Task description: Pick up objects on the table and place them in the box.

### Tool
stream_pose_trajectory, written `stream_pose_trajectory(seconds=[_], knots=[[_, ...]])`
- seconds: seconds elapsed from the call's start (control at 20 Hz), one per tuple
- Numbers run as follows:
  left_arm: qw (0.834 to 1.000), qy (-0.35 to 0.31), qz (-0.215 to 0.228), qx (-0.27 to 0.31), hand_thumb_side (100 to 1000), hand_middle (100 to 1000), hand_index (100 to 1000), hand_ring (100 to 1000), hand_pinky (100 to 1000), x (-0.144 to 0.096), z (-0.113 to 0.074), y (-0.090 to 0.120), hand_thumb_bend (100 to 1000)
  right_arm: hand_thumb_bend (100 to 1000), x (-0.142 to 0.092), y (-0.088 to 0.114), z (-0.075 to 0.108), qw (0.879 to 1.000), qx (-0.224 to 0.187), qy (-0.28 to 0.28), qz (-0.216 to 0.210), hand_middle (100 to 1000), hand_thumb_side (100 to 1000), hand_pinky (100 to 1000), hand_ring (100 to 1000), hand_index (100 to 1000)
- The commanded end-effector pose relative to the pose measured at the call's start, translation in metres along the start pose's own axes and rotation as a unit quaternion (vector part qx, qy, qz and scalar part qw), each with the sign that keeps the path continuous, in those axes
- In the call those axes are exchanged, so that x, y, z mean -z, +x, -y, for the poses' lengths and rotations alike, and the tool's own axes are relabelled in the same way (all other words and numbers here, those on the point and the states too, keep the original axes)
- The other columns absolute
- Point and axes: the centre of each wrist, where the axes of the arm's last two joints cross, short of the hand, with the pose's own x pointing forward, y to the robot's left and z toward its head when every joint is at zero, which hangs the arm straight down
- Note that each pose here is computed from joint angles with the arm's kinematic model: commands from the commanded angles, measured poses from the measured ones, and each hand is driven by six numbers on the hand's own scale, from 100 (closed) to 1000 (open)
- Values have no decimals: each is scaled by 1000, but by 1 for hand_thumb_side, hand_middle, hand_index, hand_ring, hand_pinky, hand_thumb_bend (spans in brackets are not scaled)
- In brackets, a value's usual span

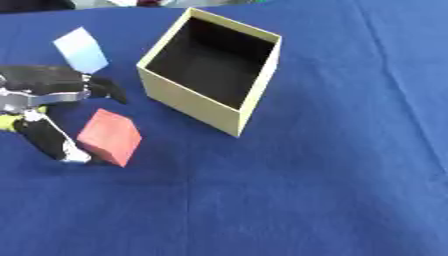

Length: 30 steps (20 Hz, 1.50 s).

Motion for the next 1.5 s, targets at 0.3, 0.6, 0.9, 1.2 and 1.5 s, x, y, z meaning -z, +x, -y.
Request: stream_pose_trajectory(seconds=[0.3,0.6,0.9,1.2,1.5], knots=[[1000,-5,-3,3,379,877,925,909,929,2,-4,-6,476,100,6,6,4,1000,-3,3,15,667,867,843,739,776],[1000,-11,-7,5,334,825,893,879,905,4,-2,-8,416,100,6,6,3,1000,-2,3,14,667,868,844,739,776],[1000,-5,-5,3,313,733,837,823,872,7,0,-7,357,100,5,6,4,1000,-1,1,12,667,869,844,740,777],[1000,10,-1,3,310,645,776,779,854,5,-2,-3,330,100,5,6,4,1000,-2,2,12,667,868,845,740,778],[999,38,-8,7,274,566,711,730,818,0,-6,0,266,100,4,5,4,1000,-3,0,11,667,865,845,740,778]])
